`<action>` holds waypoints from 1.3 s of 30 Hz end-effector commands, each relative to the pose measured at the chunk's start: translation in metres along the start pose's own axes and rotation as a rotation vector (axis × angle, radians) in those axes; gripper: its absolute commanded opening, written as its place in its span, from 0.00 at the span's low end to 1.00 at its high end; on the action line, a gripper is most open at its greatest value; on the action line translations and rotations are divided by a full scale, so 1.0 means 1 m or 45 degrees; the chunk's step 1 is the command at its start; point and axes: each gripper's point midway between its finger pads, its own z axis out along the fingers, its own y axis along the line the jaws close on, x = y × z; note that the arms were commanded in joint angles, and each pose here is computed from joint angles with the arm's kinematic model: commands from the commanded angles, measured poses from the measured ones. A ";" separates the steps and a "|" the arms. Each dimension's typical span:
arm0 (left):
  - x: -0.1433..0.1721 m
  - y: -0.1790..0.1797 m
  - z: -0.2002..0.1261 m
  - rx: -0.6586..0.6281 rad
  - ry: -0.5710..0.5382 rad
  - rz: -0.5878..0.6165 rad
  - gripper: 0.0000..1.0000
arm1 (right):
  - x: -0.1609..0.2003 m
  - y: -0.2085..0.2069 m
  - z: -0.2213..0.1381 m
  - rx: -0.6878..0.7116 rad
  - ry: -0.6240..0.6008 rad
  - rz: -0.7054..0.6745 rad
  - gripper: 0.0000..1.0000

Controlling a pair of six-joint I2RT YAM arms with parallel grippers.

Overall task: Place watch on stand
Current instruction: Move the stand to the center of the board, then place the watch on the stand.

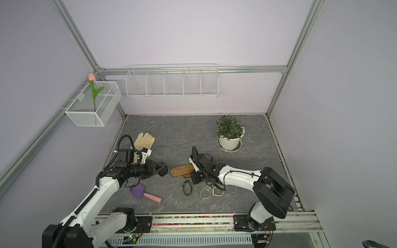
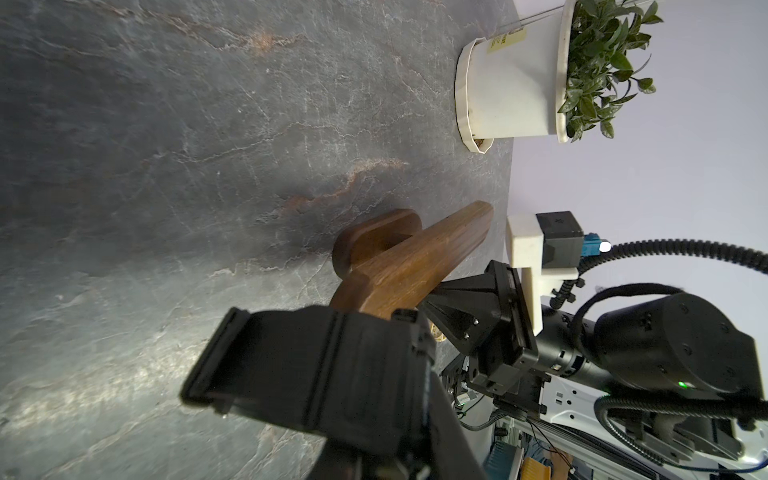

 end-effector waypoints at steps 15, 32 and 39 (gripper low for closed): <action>-0.013 -0.020 -0.009 -0.013 0.033 0.150 0.00 | -0.036 0.003 0.013 -0.055 -0.055 -0.006 0.07; 0.009 -0.016 0.017 0.039 0.096 0.118 0.00 | -0.027 -0.036 -0.083 0.216 -0.158 -0.039 0.07; 0.014 -0.019 0.025 0.042 0.116 0.143 0.00 | -0.055 -0.092 -0.103 0.390 -0.255 0.081 0.07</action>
